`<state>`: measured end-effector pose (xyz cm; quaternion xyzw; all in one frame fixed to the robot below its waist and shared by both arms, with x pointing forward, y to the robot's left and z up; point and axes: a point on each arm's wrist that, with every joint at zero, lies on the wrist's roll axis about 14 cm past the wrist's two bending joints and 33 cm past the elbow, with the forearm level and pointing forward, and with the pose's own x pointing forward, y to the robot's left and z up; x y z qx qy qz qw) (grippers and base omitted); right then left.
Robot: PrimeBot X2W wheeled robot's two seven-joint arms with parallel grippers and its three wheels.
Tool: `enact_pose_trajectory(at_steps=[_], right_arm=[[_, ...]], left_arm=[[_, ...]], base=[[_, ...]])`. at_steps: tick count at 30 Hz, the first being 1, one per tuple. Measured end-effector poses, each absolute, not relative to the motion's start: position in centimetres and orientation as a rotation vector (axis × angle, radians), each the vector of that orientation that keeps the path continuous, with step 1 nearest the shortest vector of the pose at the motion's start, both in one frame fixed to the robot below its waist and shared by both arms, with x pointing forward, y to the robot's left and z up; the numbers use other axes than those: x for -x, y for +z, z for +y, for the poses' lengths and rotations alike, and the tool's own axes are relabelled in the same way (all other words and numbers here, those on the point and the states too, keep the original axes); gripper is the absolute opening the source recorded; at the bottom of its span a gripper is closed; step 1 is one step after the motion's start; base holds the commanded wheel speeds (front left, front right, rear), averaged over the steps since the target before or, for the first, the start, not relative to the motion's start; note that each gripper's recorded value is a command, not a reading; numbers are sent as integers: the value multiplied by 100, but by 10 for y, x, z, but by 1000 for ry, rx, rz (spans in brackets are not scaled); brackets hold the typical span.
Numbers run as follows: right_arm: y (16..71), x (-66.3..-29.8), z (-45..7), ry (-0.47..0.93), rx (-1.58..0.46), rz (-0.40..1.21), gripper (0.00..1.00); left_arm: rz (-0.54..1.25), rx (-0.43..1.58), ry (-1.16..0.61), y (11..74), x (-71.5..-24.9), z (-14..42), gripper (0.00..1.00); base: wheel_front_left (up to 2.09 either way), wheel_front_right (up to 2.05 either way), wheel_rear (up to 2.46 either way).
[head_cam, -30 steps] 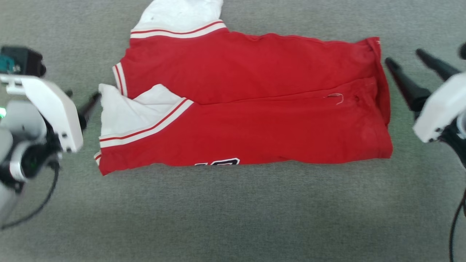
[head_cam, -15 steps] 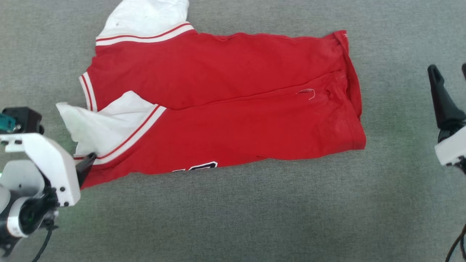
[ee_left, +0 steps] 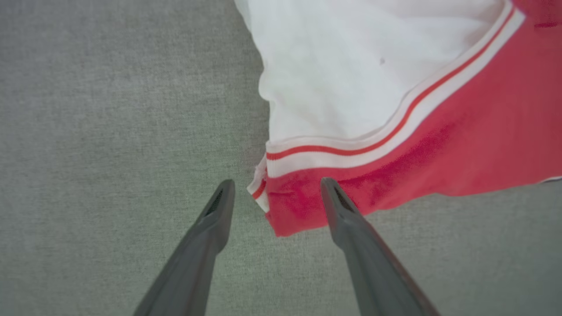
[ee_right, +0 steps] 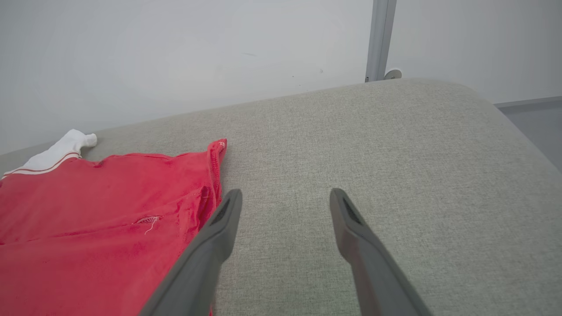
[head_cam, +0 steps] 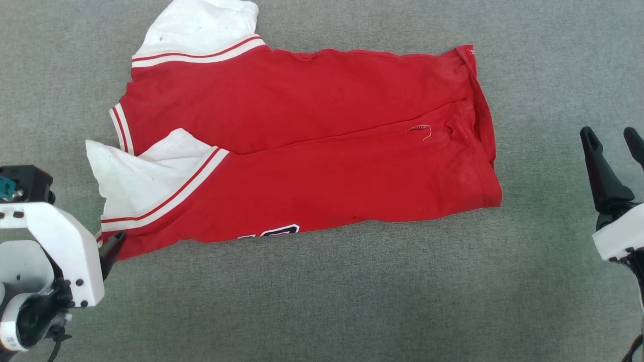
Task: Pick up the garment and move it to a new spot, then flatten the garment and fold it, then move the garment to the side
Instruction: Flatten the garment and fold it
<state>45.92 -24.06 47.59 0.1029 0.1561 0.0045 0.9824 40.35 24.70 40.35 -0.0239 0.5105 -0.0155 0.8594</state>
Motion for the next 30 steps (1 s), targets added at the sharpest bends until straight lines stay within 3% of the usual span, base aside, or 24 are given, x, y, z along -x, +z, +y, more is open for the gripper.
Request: enact_pose_trajectory(at_steps=[9,15,16,17,30], right_arm=[[463,-452,-224,51,-219,394,100],[435,-440,-197,137,-222,556,100],[431,-438,-192,152,-233,585,100],[425,-435,-187,170,-239,619,100],[377,-443,-153,275,-183,913,100]], left_arm=[[1120,51,-31,376,-405,249,100],[1144,6,-56,361,-418,248,100],[1156,12,-63,358,-419,246,42],[1157,12,-70,357,-421,244,0],[1137,17,-112,350,-433,233,0]], base=[[0,0,0],[0,0,0],[0,0,0],[0,0,0],[0,0,0]])
